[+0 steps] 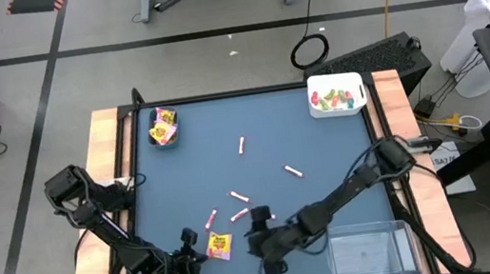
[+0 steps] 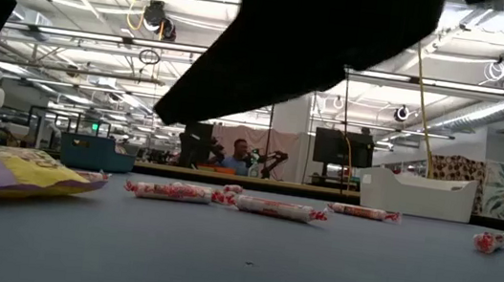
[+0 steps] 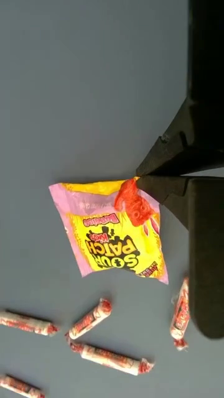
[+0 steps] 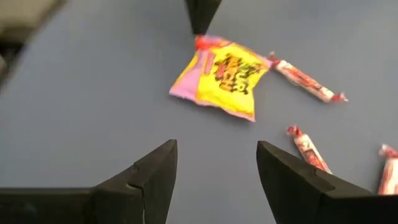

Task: Sort candy
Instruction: Put the yellow candy pack into the blue bin

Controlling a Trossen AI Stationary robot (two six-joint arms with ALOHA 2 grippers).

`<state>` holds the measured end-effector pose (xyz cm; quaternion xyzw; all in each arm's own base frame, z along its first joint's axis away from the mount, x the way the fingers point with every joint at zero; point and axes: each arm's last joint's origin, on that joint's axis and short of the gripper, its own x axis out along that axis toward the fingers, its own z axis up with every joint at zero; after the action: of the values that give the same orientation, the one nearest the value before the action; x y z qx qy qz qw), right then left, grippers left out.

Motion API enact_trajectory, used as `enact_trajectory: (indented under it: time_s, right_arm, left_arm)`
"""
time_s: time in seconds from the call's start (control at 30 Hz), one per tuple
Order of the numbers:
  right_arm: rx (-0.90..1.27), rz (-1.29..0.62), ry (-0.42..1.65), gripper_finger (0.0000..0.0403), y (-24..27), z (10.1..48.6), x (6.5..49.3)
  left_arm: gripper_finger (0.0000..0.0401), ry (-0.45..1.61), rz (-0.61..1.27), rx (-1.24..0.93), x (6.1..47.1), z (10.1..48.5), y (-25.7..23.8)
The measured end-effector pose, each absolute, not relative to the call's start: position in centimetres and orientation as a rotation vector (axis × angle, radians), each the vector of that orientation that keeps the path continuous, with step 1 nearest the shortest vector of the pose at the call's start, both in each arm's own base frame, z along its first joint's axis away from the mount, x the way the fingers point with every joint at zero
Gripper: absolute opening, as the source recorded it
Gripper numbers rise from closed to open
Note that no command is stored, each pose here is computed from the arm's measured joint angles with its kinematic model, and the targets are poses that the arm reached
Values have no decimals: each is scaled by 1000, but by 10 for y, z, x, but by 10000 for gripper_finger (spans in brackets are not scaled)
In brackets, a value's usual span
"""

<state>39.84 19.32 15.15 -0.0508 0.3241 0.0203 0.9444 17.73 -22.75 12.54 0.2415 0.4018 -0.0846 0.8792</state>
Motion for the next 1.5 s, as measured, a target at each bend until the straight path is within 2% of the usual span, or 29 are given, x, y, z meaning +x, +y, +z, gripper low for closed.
enact_trajectory:
  time_s: [0.23,0.53,0.67,1.03,1.13,1.33,1.5]
  right_arm:
    - [-319,70,747,211,198,135,440]
    - [-402,48,788,206,189,115,460]
    - [-411,50,797,173,182,114,463]
    - [-440,125,814,10,174,113,466]
    - [-452,130,821,8,177,113,463]
    - [-437,127,845,2,175,141,454]
    - [-319,138,870,1,158,175,448]
  left_arm:
    - [4,846,-152,492,183,125,-223]
    - [4,874,-157,494,185,124,-219]
    - [4,877,-160,510,187,124,-217]
    - [4,880,-145,506,193,125,-213]
    - [4,864,-104,410,197,132,-218]
    - [9,802,-51,420,202,166,-223]
    - [47,686,27,551,200,182,-224]
